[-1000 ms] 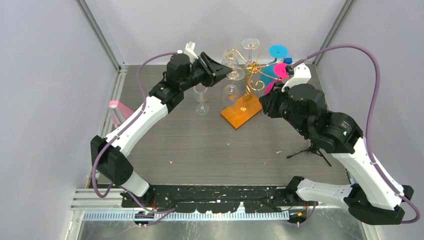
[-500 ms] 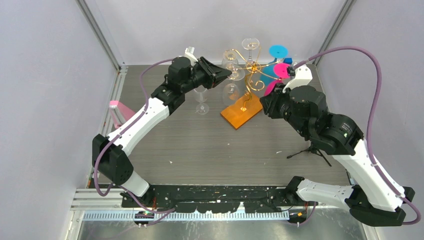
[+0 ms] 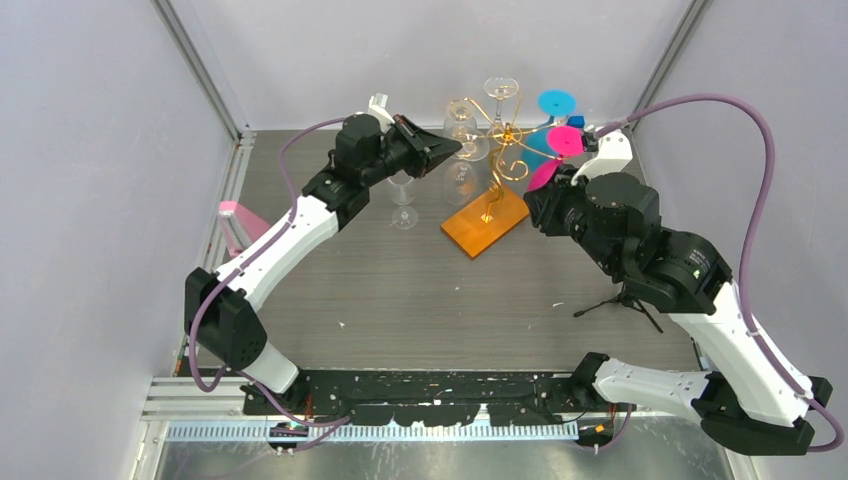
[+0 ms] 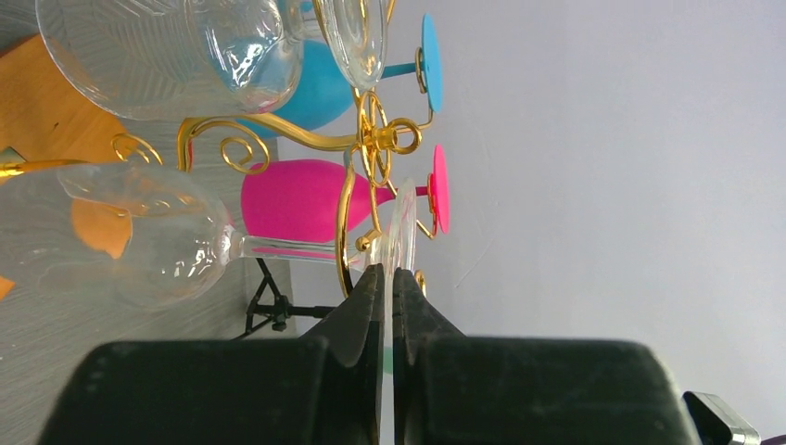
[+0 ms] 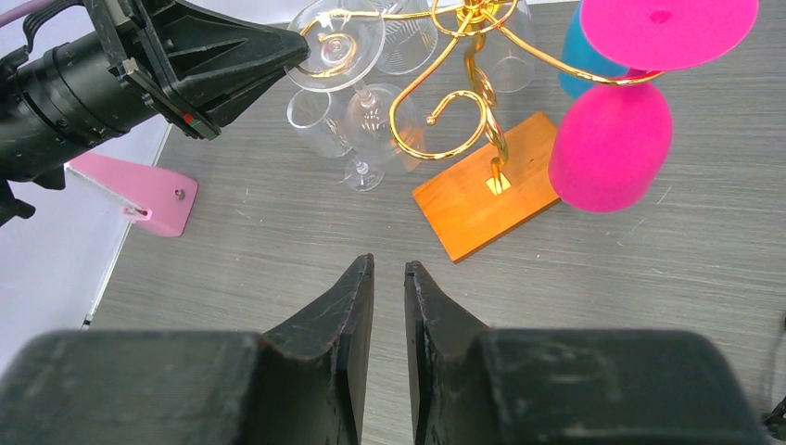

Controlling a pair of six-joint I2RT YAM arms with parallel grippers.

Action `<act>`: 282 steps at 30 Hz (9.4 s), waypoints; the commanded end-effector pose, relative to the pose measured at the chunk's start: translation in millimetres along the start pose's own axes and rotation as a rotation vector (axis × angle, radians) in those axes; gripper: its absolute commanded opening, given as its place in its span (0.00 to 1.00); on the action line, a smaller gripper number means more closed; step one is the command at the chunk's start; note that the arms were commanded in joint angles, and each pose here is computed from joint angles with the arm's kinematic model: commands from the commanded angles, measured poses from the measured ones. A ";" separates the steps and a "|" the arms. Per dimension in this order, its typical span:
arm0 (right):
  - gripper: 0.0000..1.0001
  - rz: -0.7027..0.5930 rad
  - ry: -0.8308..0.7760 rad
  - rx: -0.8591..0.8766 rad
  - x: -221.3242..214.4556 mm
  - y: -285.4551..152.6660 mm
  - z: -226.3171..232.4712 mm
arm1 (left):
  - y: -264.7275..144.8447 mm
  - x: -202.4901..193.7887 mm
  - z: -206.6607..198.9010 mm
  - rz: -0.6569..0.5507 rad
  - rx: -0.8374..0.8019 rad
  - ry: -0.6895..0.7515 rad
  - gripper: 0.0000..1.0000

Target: Take the wine glass off the wine glass rack

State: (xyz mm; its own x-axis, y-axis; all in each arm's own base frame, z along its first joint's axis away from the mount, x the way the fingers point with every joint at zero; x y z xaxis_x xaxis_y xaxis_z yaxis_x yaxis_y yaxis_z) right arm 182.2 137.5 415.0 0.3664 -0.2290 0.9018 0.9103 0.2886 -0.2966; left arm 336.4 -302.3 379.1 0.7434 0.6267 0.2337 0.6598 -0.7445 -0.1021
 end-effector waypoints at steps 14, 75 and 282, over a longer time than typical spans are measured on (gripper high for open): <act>0.24 -0.077 0.052 0.001 15.3 -3.6 1.1 | -30.6 32.0 -42.2 -0.146 -0.126 0.080 0.00; 0.69 0.001 0.208 0.374 -14.6 18.7 60.9 | -136.3 -22.7 -39.6 0.065 -0.219 0.102 0.00; 0.61 -0.408 0.483 0.307 31.1 -2.9 73.5 | -62.0 126.6 191.3 0.481 0.979 0.722 0.00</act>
State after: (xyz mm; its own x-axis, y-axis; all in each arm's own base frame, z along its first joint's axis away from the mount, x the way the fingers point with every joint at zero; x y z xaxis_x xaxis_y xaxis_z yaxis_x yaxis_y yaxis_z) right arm 177.5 212.8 451.0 0.1684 -0.7234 0.6695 0.9052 0.3824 0.1856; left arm 408.4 -134.4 221.0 0.9130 -0.1160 0.3910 0.3670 -0.1847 -0.9117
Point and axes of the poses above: each gripper's point midway between its finger pads, its own y axis out along the fingers, its own z axis along the line the jaws close on, x = y × z, the point moved 5 cm from there along -y, back along the fingers
